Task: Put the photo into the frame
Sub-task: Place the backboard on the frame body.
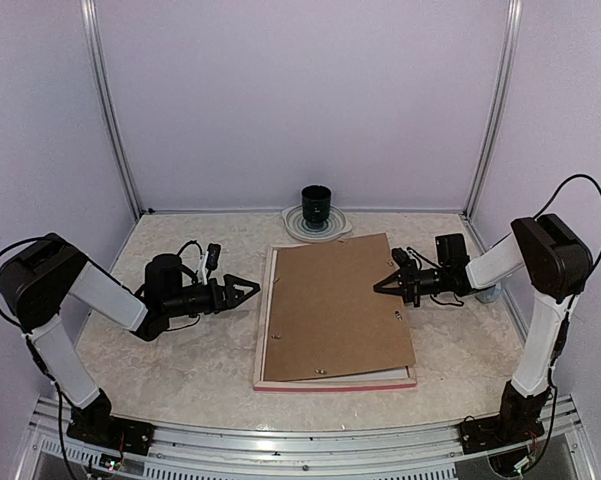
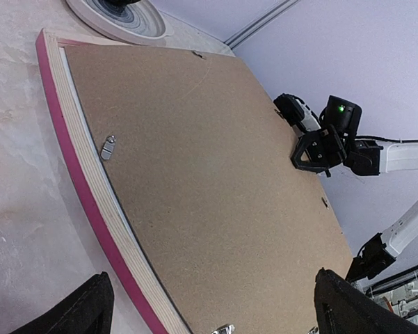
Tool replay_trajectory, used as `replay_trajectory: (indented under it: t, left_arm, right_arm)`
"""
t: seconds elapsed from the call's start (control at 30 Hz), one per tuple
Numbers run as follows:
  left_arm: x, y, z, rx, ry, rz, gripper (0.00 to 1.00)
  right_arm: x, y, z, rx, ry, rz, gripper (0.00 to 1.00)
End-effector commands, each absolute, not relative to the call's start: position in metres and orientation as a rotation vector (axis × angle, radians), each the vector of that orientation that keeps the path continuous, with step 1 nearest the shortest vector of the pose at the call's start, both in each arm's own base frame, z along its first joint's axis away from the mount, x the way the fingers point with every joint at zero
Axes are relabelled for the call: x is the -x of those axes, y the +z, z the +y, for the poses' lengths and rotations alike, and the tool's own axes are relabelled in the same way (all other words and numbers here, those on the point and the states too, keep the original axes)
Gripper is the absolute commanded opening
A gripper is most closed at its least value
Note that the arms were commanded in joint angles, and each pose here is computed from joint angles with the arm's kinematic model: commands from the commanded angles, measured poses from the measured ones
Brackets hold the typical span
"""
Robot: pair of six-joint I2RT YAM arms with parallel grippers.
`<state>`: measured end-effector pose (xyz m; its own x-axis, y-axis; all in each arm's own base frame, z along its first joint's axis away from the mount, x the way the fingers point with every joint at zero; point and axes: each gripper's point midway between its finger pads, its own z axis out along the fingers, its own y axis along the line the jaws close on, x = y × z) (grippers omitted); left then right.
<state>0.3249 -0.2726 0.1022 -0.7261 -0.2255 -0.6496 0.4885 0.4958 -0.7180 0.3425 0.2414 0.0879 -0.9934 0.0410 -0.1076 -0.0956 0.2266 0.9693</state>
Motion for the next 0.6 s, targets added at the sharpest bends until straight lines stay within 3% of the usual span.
replay_trajectory:
  t: [0.0,0.57]
  left_arm:
    - [-0.328,0.107,-0.273,-0.226,-1.287,1.999,0.99]
    - [-0.328,0.103,-0.277,-0.228,-1.31,2.013,0.99]
  right_arm:
    - [-0.337,0.099,0.245,0.133,1.905,2.343,0.0]
    - [-0.343,0.087,0.259,0.164,1.878,2.374,0.0]
